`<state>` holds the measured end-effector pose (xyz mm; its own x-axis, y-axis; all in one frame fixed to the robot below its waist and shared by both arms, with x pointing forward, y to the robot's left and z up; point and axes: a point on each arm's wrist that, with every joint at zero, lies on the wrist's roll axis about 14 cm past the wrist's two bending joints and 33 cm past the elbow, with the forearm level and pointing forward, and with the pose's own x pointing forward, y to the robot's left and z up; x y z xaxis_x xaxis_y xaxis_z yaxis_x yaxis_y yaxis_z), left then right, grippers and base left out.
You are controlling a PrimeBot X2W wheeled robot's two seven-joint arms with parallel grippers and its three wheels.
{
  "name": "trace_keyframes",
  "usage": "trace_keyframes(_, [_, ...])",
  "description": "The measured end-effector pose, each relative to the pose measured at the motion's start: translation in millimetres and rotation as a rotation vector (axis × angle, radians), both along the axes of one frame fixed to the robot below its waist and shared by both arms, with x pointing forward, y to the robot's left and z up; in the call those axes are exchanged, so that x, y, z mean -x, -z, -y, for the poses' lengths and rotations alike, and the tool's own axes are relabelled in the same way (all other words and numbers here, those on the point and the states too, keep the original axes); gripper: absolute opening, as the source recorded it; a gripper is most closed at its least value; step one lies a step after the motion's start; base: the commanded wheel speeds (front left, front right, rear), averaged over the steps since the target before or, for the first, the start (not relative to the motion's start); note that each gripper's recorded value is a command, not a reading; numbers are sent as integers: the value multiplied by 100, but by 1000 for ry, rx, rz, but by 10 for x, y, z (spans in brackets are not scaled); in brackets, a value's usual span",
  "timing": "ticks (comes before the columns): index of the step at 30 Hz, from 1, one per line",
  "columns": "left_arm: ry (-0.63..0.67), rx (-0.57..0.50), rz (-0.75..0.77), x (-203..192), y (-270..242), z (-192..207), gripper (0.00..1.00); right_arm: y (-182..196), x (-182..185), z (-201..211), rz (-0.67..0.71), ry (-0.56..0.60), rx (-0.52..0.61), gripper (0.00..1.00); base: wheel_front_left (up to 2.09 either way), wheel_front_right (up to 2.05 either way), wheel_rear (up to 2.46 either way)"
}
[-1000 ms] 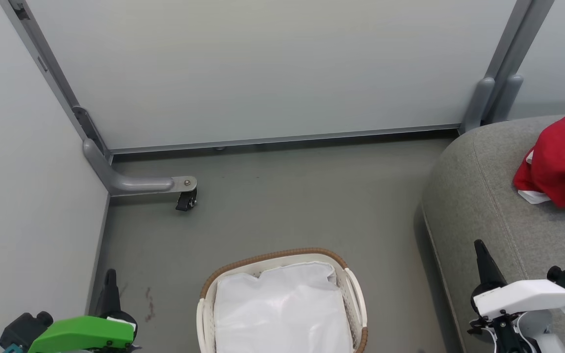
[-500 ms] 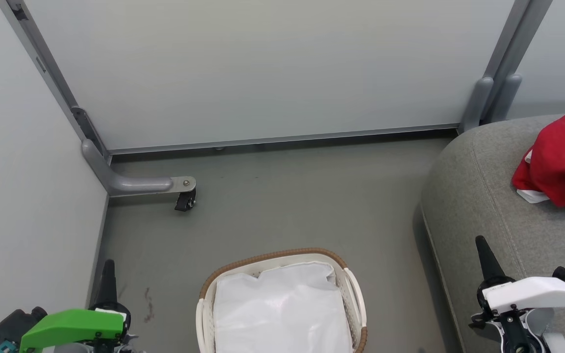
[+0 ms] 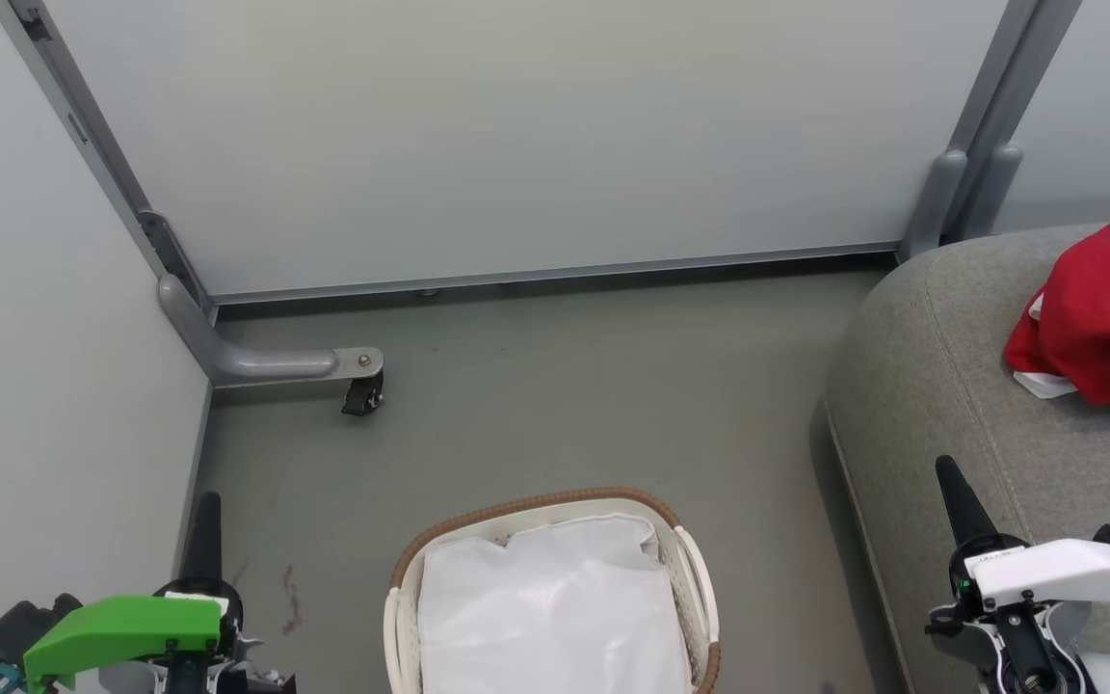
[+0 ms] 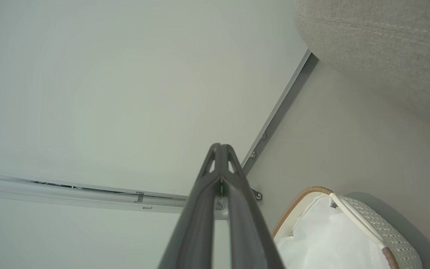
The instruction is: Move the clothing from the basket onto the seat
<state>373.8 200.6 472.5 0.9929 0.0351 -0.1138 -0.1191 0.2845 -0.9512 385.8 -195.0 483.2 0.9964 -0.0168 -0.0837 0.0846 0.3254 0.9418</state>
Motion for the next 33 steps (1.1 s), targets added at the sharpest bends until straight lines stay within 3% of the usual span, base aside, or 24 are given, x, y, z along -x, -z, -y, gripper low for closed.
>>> trace_keyframes(33, [12,229,77,-103,-226,18,0,-156,-16,31,56,1,-260,0,0,0,0])
